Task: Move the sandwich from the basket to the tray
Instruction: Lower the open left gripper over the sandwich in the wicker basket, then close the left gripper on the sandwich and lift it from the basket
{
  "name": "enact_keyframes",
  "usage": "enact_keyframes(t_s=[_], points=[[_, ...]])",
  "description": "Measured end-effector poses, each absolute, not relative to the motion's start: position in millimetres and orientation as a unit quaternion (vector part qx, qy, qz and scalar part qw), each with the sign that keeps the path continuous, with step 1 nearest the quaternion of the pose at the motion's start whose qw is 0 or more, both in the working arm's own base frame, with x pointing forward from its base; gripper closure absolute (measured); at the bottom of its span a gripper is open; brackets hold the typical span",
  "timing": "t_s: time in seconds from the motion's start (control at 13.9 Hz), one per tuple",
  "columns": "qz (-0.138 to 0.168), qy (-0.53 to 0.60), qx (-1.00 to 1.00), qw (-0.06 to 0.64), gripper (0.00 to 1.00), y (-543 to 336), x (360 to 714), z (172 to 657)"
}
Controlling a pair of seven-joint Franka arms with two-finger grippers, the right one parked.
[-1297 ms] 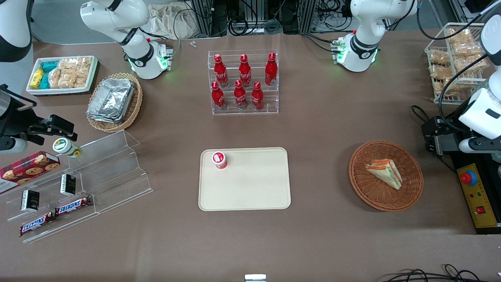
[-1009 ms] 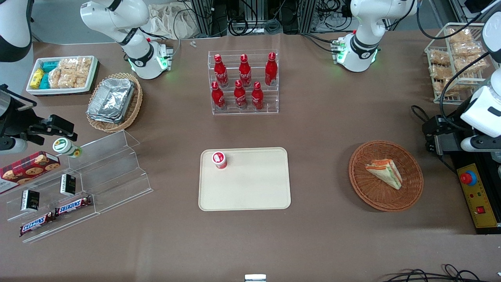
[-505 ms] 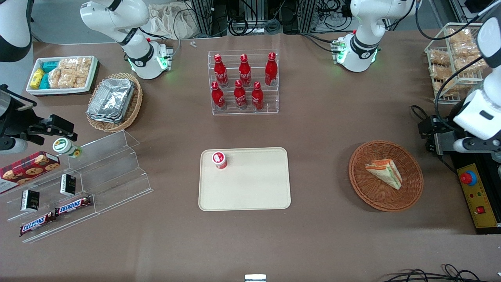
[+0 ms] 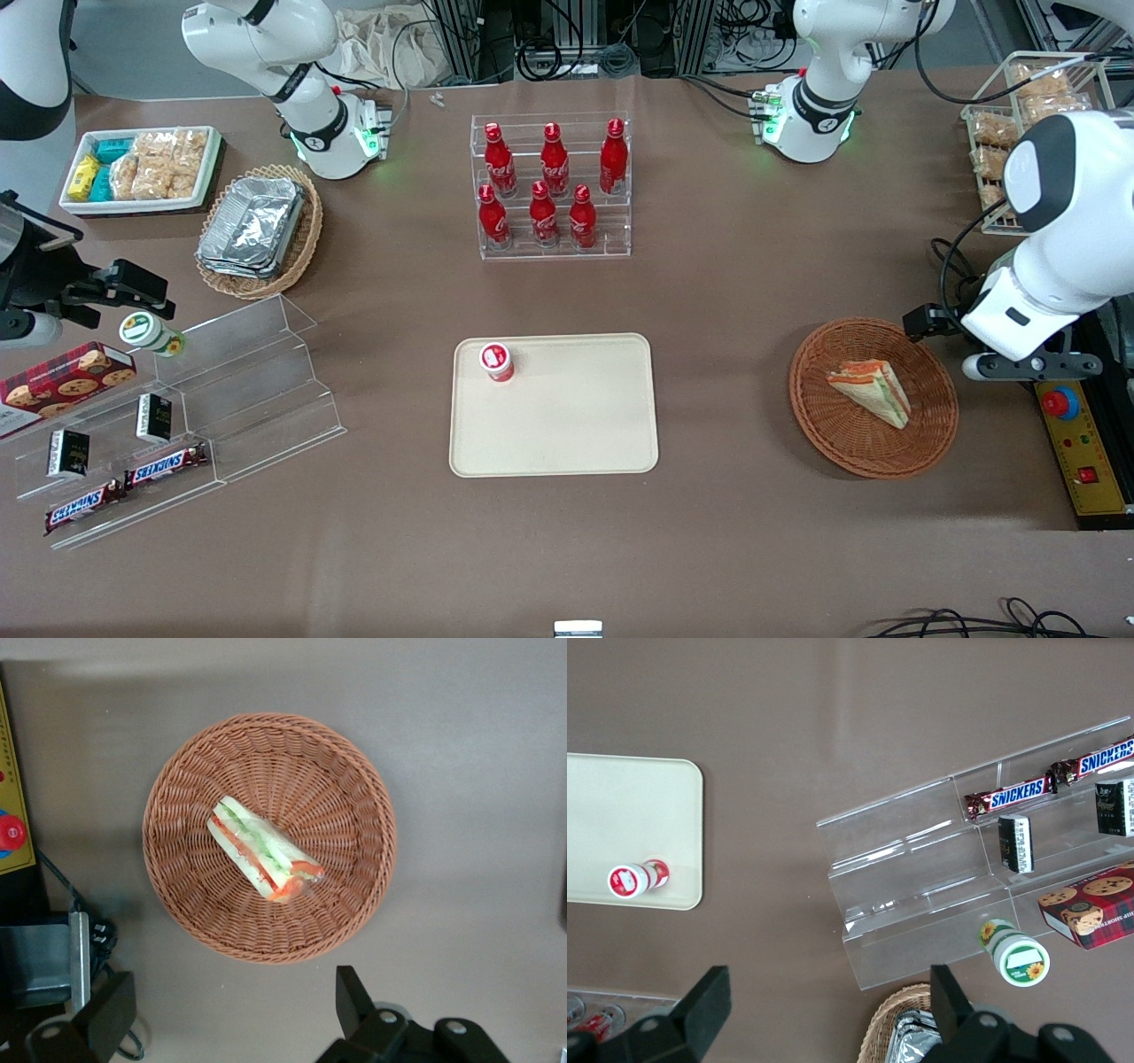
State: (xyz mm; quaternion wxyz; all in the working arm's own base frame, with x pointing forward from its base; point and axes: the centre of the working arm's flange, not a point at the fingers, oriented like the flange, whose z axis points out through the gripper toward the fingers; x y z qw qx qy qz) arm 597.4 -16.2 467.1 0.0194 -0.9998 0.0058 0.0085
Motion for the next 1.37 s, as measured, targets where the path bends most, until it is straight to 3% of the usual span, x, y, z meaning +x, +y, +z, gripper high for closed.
enact_keyframes(t_s=[0.22,0.65,1.01,1.37], points=[[-0.013,-0.032,-0.999,-0.007,0.00,4,598,427],[0.012,-0.175,-0.984,-0.016,0.00,5,603,366],[0.001,-0.308,-0.951,-0.019,0.00,6,613,324],[-0.002,-0.345,-0.938,-0.019,0.00,7,606,275]])
